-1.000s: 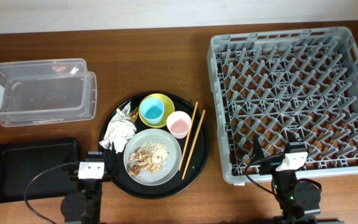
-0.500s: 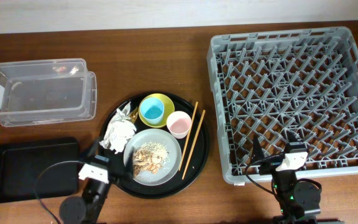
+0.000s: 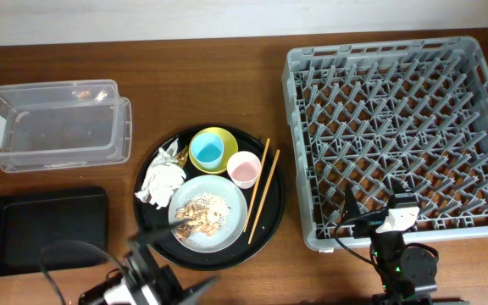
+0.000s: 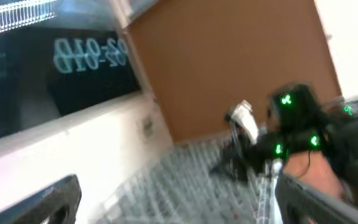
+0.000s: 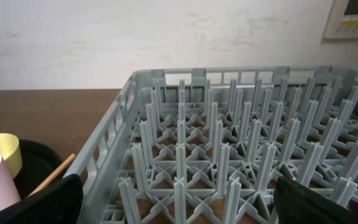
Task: Sort waste into correct bins and load items into the dishwasher rack
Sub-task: 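Reach the left gripper to the crumpled white tissue on the tray, then grasp the white tissue with the left gripper and lift it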
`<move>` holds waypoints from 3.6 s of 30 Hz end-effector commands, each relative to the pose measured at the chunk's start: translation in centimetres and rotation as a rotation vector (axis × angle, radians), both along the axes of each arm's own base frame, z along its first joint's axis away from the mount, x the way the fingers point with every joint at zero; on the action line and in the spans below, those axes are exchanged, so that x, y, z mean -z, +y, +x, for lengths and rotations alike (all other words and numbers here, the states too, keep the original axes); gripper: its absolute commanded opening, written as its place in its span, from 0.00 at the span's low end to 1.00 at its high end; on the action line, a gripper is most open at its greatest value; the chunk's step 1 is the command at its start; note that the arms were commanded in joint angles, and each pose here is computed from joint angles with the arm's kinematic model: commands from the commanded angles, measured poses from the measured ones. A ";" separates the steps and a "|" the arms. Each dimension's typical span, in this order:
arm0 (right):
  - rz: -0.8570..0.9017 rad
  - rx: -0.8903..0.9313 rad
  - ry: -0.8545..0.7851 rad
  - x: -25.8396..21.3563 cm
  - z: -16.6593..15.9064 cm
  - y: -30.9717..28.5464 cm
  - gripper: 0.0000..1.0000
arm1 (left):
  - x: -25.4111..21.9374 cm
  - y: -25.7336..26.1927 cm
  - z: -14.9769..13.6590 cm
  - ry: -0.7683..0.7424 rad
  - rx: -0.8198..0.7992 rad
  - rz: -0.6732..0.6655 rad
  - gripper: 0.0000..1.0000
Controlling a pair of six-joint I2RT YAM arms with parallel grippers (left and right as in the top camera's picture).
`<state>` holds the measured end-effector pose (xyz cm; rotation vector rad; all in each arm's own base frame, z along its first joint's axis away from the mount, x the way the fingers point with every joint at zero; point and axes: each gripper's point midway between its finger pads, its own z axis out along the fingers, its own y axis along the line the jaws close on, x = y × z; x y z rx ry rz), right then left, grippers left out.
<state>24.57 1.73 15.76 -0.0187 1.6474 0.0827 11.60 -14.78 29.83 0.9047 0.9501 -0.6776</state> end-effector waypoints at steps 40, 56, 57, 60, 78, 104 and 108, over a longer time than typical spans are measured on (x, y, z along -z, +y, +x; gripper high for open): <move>-0.009 0.020 0.003 0.2 0.0 -0.4 0.98 | 16.3 8.7 20.1 1.613 -0.929 0.557 0.76; -0.009 0.020 0.003 0.2 0.0 -0.4 0.98 | 25.3 10.3 25.3 1.713 -1.153 0.510 0.51; -0.009 0.020 0.003 0.2 0.0 -0.4 0.98 | 25.6 10.3 25.3 1.722 -1.156 0.510 0.48; -0.009 0.020 0.003 0.2 0.0 -0.4 0.98 | 26.7 10.3 24.9 1.750 -1.158 0.536 0.38; -0.009 0.020 0.003 0.2 0.0 -0.4 0.98 | 17.7 10.7 22.8 1.707 -1.157 0.492 0.12; -0.009 0.020 0.003 0.2 0.0 -0.4 0.98 | 7.5 35.3 32.0 1.013 -1.939 -0.277 0.53; -0.009 0.020 0.003 0.2 0.0 -0.4 0.98 | 7.3 34.7 32.3 1.009 -1.915 -0.265 0.74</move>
